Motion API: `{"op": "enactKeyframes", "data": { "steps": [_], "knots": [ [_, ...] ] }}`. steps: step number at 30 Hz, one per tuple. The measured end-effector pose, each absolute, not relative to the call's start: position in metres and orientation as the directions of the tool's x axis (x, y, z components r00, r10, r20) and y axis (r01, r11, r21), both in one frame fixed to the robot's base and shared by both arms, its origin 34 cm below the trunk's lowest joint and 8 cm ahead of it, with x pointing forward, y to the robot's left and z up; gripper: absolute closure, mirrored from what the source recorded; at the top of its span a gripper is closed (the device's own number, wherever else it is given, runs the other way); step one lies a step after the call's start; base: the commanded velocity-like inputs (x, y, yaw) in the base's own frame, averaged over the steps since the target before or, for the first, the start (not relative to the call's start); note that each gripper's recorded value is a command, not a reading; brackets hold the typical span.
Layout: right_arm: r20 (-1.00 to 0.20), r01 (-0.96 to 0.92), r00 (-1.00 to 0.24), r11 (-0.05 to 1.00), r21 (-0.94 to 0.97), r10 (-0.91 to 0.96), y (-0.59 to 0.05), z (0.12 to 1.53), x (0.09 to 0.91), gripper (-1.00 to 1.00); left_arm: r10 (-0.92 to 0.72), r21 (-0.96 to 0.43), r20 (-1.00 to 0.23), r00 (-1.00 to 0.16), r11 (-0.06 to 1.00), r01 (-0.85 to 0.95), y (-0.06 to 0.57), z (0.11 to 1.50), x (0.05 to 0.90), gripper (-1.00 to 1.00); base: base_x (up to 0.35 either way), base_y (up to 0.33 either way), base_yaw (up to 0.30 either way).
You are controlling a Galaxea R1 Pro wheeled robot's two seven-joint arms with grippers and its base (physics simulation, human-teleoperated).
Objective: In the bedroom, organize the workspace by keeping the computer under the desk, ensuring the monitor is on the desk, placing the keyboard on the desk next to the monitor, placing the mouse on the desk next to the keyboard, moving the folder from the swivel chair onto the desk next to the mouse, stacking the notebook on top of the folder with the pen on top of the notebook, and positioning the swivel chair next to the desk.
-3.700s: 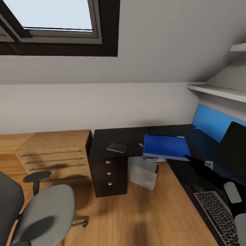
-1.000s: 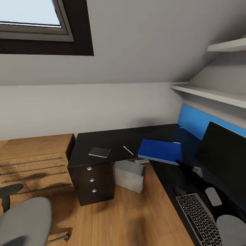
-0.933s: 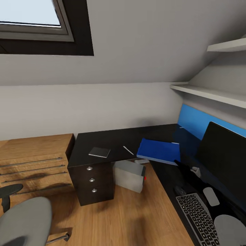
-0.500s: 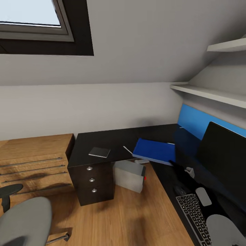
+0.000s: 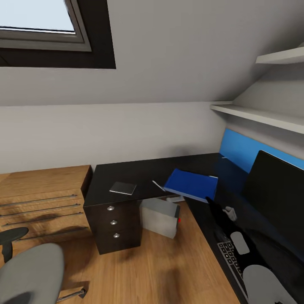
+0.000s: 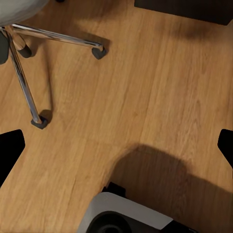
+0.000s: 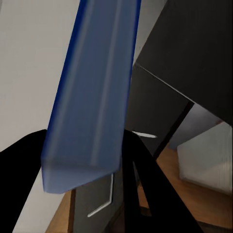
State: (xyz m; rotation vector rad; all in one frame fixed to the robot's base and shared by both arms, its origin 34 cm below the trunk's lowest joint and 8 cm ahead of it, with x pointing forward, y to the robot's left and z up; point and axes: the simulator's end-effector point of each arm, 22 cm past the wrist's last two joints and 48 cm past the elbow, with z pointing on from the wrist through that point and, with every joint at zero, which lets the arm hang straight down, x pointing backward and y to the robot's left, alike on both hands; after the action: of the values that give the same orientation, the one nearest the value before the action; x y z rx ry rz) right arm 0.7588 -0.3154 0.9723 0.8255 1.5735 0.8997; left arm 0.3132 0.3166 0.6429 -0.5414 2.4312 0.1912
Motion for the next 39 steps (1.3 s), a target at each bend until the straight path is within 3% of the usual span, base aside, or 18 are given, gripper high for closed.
{"op": "enactKeyframes", "data": {
  "steps": [19, 39],
  "knots": [
    [-0.409, 0.277, 0.065, 0.377, 0.884, 0.91, -0.361, 0.944, 0.753, 1.0, -0.338, 0.001, -0.605, -0.721, 0.905, -0.425, 0.311, 0.641, 0.309, -1.0, 0.0, 0.0, 0.0],
    [-0.431, 0.295, 0.06, 0.396, 0.869, 0.9, -0.354, 0.941, 0.753, 1.0, -0.342, -0.007, -0.602, -0.722, 0.906, -0.423, 0.304, 0.641, 0.309, -1.0, 0.0, 0.0, 0.0]
  ]
}}
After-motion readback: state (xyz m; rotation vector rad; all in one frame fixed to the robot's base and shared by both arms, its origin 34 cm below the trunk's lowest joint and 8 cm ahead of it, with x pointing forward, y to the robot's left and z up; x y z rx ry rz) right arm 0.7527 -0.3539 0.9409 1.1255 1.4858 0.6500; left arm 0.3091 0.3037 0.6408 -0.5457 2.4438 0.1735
